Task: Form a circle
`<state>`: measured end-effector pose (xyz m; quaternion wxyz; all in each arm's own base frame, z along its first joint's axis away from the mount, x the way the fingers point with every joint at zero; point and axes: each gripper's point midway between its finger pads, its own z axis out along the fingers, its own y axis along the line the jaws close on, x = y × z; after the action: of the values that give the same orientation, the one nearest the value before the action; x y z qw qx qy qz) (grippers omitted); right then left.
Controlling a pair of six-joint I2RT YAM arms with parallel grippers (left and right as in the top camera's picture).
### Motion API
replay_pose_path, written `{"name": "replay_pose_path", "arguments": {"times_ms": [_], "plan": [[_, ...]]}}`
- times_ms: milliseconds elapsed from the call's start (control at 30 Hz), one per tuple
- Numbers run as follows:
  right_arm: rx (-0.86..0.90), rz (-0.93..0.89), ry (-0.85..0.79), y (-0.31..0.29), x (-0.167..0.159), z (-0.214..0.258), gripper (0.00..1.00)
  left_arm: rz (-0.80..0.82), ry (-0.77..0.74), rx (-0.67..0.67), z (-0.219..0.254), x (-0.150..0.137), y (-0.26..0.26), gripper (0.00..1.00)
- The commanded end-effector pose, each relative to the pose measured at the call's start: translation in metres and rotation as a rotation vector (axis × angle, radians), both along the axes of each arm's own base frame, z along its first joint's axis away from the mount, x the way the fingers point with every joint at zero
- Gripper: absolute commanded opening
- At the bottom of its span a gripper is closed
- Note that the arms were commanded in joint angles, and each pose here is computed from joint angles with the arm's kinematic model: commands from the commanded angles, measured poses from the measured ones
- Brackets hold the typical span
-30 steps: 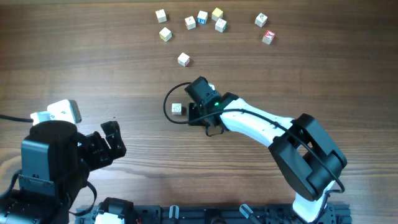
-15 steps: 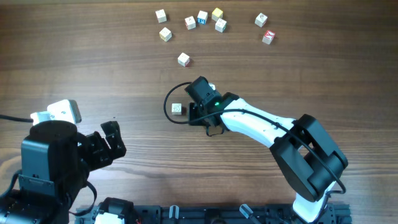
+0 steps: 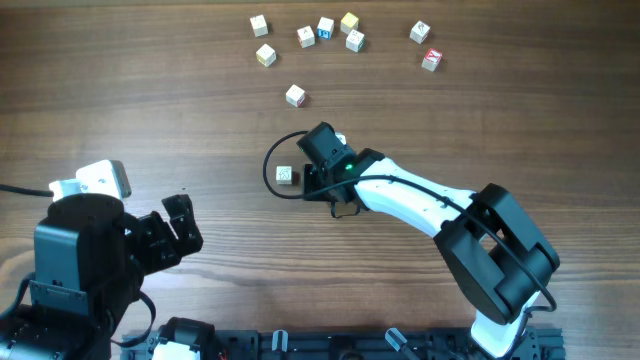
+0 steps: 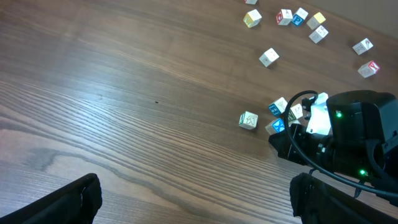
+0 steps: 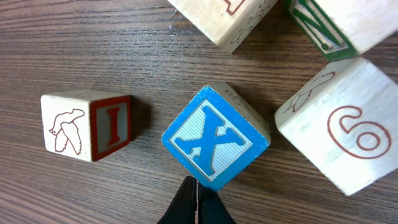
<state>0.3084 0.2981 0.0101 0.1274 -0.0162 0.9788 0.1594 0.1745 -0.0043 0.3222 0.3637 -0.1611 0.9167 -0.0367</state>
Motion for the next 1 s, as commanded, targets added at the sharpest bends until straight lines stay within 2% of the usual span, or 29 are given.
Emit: {"name": "replay_pose_path", "arguments": {"times_ms": [0, 667, 967], "plan": [[0.017, -0.022, -0.049, 0.003, 0.010, 0.017, 0.05, 0.019, -0.005, 0.005, 0.001, 0.000, 0.003, 1.00], [0.035, 0.010, -0.063, 0.009, 0.006, 0.027, 0.05, 0.020, -0.005, 0.005, 0.001, 0.000, 0.003, 1.00], [0.174, 0.210, -0.333, 0.063, 0.009, 0.095, 0.05, 0.020, -0.005, 0.005, 0.001, 0.000, 0.003, 1.00]]}}
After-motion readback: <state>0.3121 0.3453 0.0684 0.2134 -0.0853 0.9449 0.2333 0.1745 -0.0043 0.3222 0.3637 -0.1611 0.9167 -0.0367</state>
